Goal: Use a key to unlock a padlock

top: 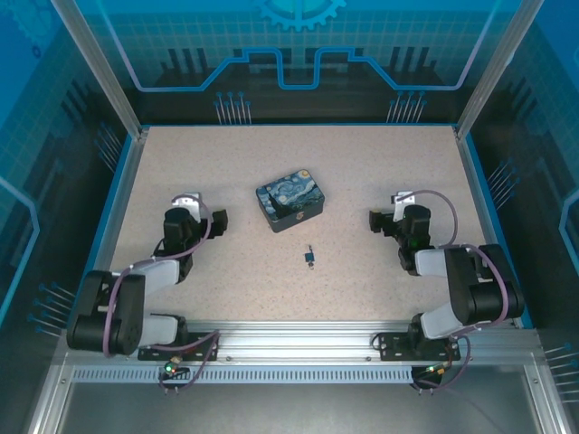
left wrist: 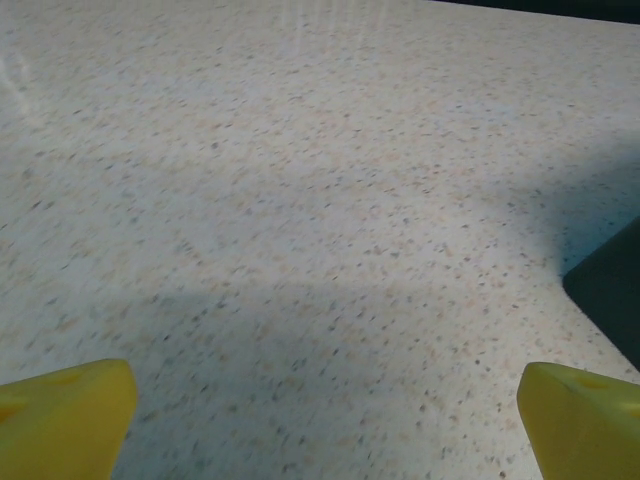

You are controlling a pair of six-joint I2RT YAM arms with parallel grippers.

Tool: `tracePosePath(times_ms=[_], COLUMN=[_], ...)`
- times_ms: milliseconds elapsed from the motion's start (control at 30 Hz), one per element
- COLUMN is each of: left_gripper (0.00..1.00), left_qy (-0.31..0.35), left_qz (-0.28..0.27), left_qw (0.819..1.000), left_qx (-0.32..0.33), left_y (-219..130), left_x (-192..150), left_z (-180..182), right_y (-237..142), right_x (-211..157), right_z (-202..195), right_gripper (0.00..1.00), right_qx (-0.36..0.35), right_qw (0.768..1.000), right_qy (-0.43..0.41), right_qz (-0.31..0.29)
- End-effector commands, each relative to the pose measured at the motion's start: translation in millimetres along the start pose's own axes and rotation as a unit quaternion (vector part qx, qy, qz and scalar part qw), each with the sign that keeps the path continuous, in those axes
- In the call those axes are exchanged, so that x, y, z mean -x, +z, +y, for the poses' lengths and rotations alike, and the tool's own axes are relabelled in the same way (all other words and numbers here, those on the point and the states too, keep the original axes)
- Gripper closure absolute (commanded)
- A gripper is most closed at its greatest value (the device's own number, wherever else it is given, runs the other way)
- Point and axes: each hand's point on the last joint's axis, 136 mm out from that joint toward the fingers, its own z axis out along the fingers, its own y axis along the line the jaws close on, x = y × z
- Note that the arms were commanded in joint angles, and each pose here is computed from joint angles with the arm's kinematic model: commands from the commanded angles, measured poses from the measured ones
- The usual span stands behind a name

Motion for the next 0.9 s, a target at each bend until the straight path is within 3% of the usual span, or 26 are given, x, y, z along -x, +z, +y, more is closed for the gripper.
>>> tracePosePath(times_ms=[0, 100, 367, 867], left_gripper=[0.01, 0.01, 0.01, 0.01], left_qy=[0.043, 0.043, 0.009, 0.009], left_qz=[-0.062, -0.071, -0.053, -0.057], left_qw=[0.996, 0.995, 0.998, 0.998], left_qx=[-0.051, -0.054, -0.036, -0.030], left_y=[9.1, 22.2, 28.4, 28.9], left_x=[31.7, 17.6, 20.4, 21.2], left_z=[-16.7, -12.1, 2.5, 4.2], right_y=[0.0, 2.8, 5.6, 6.0], right_x=[31.1, 31.0, 33.1, 32.4], right_z=[-2.5, -4.0, 11.0, 16.9], right_gripper=[0.00, 0.00, 0.00, 0.00], right_qx=[0.001, -0.007, 0.027, 0.050], right_qw=[0.998, 0.999, 0.999, 0.998], right_qy=[-0.002, 0.001, -0.024, -0.031], right_qz=[-0.056, -0.046, -0.039, -0.037])
